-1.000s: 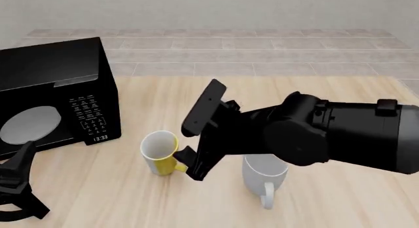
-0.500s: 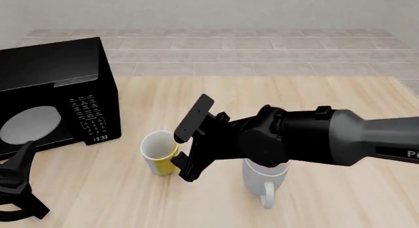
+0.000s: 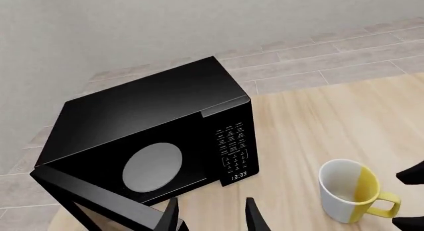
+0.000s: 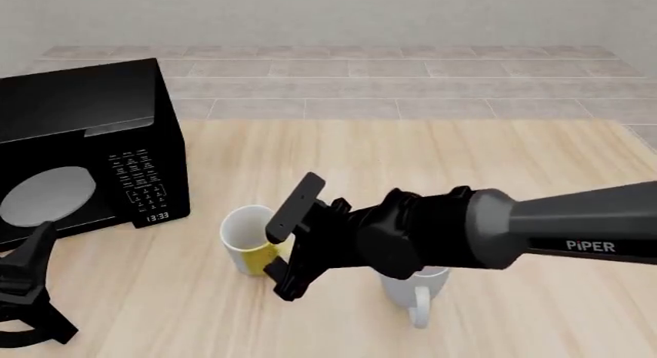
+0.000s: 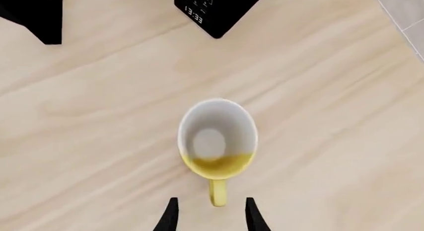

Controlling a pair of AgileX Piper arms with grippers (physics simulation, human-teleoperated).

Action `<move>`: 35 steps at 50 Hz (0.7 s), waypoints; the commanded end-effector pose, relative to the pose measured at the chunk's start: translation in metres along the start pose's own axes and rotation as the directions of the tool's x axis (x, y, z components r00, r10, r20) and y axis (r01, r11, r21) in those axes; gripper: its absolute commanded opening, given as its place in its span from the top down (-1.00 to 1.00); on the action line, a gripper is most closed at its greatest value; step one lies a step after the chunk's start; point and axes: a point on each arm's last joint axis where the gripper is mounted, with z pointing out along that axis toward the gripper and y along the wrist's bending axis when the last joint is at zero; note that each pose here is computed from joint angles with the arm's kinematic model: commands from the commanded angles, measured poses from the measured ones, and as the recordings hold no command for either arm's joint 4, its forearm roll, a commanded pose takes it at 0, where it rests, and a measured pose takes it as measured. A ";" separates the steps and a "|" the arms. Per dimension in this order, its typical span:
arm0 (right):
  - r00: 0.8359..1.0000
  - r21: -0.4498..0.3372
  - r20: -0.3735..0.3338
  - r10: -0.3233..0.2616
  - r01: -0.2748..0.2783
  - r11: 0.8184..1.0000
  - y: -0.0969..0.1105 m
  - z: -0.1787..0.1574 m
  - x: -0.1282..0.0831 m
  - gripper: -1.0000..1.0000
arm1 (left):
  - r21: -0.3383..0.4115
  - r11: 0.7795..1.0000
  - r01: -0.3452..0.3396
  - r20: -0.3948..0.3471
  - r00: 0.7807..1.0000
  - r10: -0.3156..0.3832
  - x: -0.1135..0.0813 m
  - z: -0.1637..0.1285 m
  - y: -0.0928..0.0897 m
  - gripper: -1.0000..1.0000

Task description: Put the yellow and white mug to the front of the white mug.

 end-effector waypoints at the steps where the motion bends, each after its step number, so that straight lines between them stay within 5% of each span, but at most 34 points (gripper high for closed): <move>1: 1.000 -0.007 -0.020 0.017 -0.017 1.000 0.004 0.014 0.010 -1.00 | 0.000 1.000 0.000 0.000 1.000 0.000 0.000 0.000 0.000 -1.00; 27: 0.997 -0.002 -0.061 0.056 -0.056 0.998 0.001 0.038 0.025 -1.00 | 0.000 1.000 0.000 0.000 1.000 0.000 0.000 0.000 0.000 -1.00; 28: 0.997 -0.002 -0.058 0.057 -0.058 0.998 0.002 0.037 0.024 1.00 | 0.000 1.000 0.000 0.000 1.000 0.000 0.000 0.000 0.000 -1.00; 35: 0.997 -0.005 -0.055 0.047 -0.047 0.999 0.002 0.032 0.022 1.00 | 0.000 1.000 0.000 0.000 1.000 0.000 0.000 0.000 0.000 -1.00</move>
